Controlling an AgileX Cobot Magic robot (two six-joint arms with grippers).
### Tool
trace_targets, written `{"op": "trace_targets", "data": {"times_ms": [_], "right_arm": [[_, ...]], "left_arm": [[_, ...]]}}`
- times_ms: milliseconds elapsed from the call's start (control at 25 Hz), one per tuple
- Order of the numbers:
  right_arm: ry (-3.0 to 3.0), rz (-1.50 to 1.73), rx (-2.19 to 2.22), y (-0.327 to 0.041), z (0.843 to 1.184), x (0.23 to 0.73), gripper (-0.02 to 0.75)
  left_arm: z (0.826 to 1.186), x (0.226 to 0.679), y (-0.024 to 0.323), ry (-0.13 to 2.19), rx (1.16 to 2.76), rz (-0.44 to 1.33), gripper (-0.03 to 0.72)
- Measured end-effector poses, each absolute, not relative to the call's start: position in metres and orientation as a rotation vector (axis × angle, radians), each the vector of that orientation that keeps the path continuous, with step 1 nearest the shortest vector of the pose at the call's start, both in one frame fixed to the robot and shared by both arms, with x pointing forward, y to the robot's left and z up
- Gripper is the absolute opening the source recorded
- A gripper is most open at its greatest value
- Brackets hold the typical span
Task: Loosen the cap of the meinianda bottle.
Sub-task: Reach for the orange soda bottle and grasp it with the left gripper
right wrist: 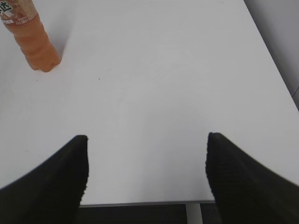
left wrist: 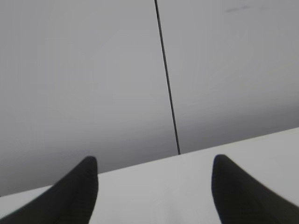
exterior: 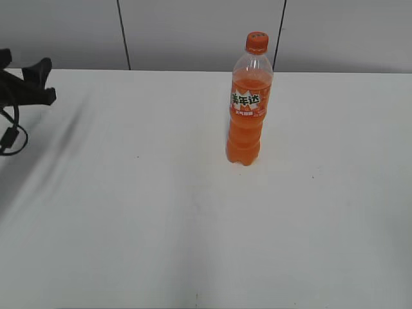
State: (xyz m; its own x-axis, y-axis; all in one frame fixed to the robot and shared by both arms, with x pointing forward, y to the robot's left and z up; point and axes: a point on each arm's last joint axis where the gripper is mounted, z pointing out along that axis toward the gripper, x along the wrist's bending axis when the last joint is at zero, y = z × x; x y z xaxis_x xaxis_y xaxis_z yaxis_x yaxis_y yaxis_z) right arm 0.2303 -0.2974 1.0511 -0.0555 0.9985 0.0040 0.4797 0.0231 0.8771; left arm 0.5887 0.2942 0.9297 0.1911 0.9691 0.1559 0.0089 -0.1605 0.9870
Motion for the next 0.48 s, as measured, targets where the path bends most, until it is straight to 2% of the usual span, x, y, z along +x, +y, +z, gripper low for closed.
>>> {"op": "trace_targets", "data": {"times_ms": [240,480], "right_arm": [[1.618,0.963,1.534,-0.297,1.051,0.23,0.586],[1.618,0.963,1.534,-0.297,1.051,0.23,0.586]], "left_arm": [[0.889,0.598,0.297,1.019,1.442,1.104,0.468],[0.883,0.619,0.285,0.938,1.414,0.935,0.468]]}}
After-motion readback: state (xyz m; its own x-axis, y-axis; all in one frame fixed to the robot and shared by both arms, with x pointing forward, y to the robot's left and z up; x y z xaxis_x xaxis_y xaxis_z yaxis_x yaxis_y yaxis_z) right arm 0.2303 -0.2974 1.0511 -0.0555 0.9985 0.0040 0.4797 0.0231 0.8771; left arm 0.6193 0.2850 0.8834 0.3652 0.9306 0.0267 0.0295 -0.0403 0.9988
